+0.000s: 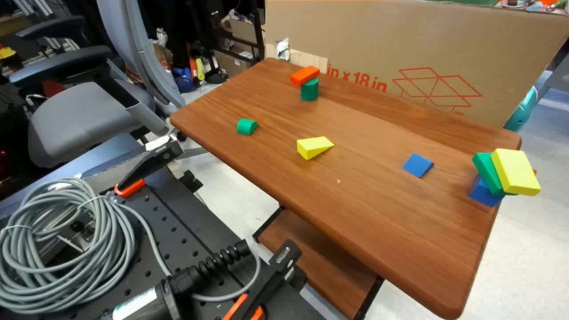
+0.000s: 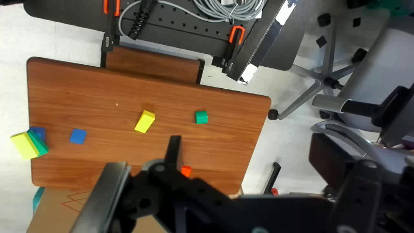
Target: Remove the yellow bar from the toy tower and put it on the table
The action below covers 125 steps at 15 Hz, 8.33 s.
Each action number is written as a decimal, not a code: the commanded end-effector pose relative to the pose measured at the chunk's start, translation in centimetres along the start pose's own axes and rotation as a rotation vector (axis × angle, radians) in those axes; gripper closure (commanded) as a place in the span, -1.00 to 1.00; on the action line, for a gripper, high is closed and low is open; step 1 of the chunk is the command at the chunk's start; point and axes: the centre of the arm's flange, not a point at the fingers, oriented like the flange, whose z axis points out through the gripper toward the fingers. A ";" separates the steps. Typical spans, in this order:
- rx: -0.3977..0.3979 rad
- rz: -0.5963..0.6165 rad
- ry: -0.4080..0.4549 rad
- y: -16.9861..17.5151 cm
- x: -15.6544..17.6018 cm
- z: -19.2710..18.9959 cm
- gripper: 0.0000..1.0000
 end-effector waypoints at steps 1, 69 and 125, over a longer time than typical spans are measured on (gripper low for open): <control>0.000 0.000 0.001 0.0 0.0 0.0 -1.00; -0.211 0.065 -0.073 41.5 17.3 26.1 -1.00; -0.330 -0.263 0.049 32.8 13.9 21.6 0.80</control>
